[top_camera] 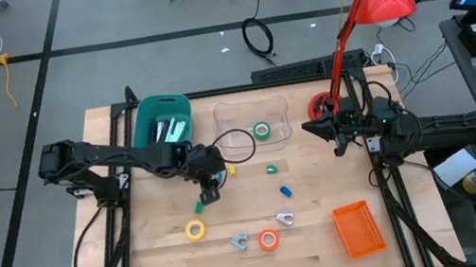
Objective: Pick and place Stapler, Stapler remover, tape
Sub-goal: Put the blue tape into the transparent bin
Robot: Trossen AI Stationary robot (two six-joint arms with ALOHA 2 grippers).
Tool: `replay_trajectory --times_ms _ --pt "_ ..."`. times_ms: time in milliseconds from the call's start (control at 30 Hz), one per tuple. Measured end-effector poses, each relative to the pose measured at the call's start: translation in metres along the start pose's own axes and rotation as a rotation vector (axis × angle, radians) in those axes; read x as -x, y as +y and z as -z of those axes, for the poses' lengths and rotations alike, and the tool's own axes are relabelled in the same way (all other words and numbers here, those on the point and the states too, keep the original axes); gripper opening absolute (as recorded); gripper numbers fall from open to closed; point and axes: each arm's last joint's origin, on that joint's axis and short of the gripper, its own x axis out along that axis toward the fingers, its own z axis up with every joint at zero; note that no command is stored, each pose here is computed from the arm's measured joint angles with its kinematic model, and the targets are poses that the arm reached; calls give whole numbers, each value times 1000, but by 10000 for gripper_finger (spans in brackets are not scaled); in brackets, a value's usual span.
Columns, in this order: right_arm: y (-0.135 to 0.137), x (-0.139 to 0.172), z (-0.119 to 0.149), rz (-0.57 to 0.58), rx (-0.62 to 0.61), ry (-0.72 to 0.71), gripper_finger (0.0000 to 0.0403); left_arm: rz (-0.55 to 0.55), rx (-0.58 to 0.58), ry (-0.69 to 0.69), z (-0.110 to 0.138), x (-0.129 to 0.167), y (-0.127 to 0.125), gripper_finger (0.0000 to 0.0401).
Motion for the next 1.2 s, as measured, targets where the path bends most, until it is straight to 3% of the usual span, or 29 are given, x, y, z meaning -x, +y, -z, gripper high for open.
replay_trajectory --times_ms 267,400,500,767,900,1200 --pt "0 0 0 0 0 0 1 -23 112 -2 -1 -5 0 262" --pt "0 0 0 0 0 0 2 -23 89 5 0 -6 -2 280" --pt "0 0 0 0 0 0 1 -33 66 21 0 -15 -3 284" --pt "0 0 0 0 0 -1 3 -74 158 140 6 -55 -1 285" --pt "0 0 0 0 0 0 4 -123 213 140 7 -62 0 285" --pt "0 0 0 0 0 0 4 -138 223 177 10 -73 1 285"
